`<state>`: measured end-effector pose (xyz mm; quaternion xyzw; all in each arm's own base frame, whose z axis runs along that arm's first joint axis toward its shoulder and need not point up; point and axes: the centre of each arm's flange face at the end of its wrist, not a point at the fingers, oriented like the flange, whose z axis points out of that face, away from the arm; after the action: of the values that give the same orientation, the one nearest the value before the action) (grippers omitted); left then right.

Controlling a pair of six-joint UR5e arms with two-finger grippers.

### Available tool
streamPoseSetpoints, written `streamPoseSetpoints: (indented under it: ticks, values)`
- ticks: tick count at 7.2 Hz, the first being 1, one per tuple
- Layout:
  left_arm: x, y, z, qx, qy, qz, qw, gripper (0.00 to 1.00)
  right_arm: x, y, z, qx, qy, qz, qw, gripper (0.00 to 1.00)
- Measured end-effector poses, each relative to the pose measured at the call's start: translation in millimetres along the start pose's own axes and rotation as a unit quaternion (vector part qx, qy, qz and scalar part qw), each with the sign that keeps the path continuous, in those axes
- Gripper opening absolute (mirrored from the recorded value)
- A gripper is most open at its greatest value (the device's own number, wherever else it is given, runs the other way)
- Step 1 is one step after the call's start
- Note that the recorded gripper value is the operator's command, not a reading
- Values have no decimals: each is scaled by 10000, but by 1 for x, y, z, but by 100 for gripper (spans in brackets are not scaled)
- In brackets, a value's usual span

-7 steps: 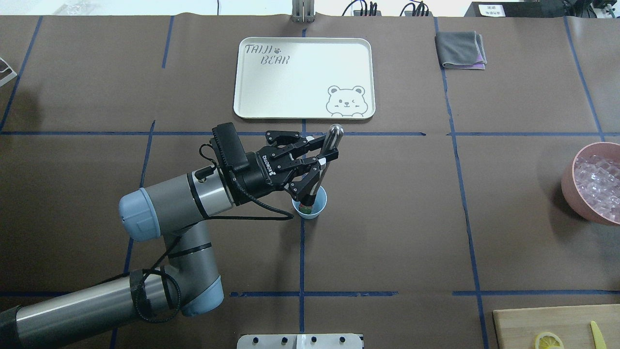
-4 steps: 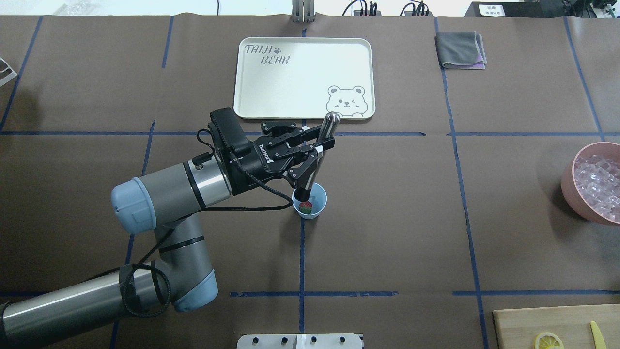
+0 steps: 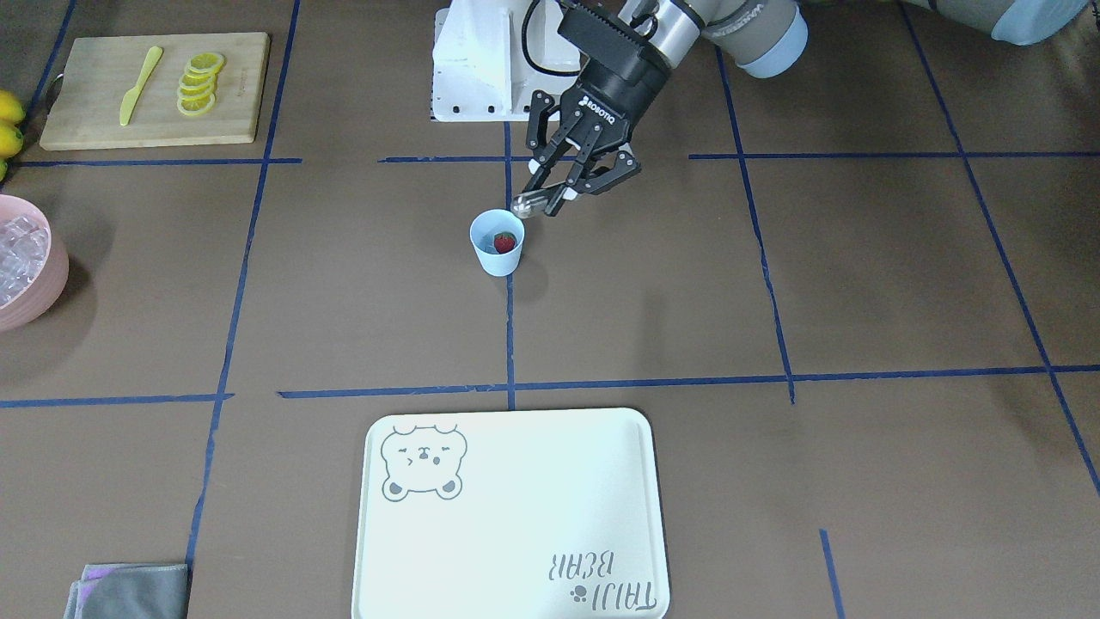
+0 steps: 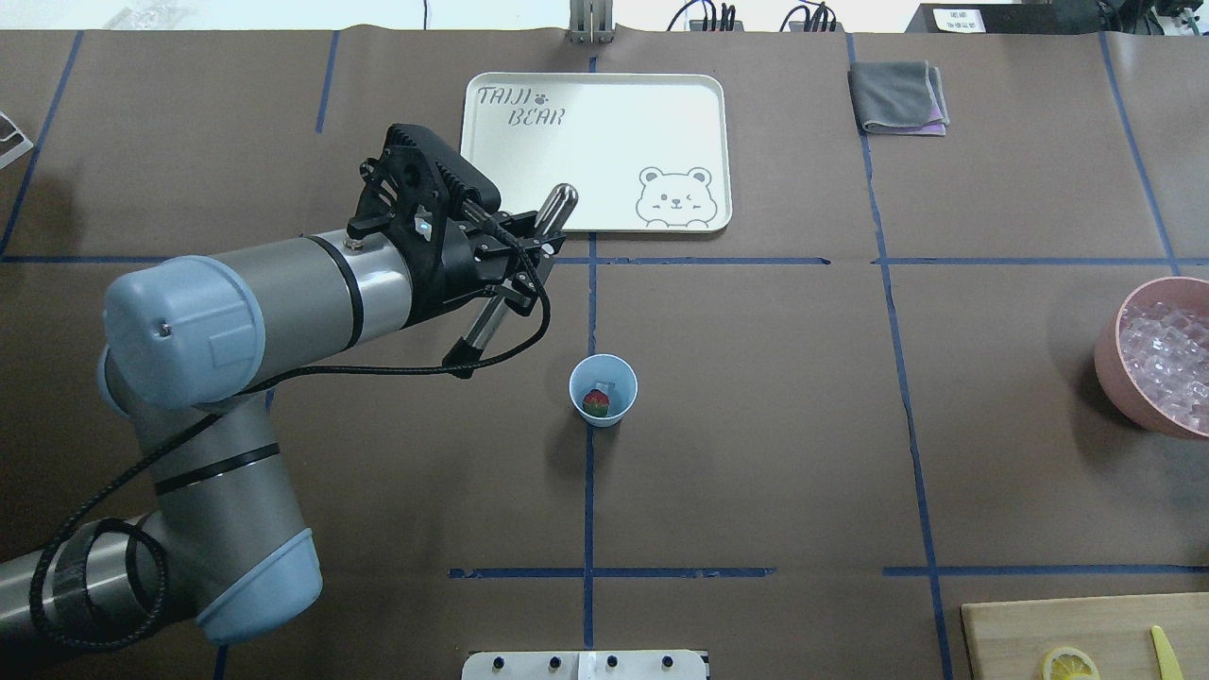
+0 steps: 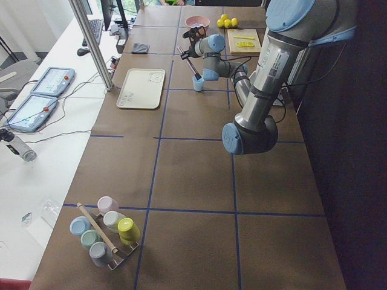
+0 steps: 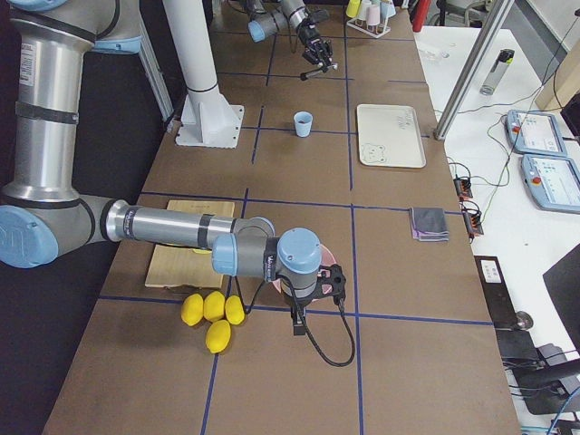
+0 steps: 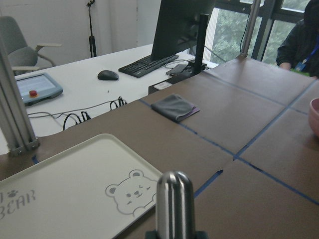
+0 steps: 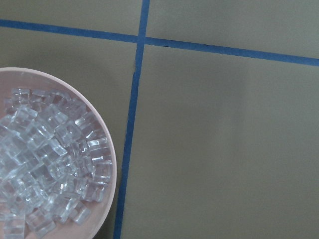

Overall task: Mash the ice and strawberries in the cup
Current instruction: 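Lift the pestle out of the cup and carry it back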

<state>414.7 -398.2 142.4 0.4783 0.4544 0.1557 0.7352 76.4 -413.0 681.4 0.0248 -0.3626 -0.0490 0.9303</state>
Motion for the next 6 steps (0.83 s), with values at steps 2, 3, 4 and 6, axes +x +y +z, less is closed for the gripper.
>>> streamPoseSetpoints:
  ticks: [2, 3, 4, 6]
  values:
    - [-42, 7, -14, -1661, -579, 26, 9844, 0, 0, 0, 0, 3, -6, -2, 10000, 100]
    - [-72, 10, -31, -2404, -740, 48, 9678, 0, -1, 0, 0, 8, -9, -4, 10000, 100]
    - [-98, 16, -48, -2979, -917, 43, 9502, 0, -1, -1, -1, 12, -12, -11, 10000, 100]
    - [-156, 34, -70, -3678, -1466, -288, 9178, 0, -1, -1, -1, 16, -14, -37, 10000, 100]
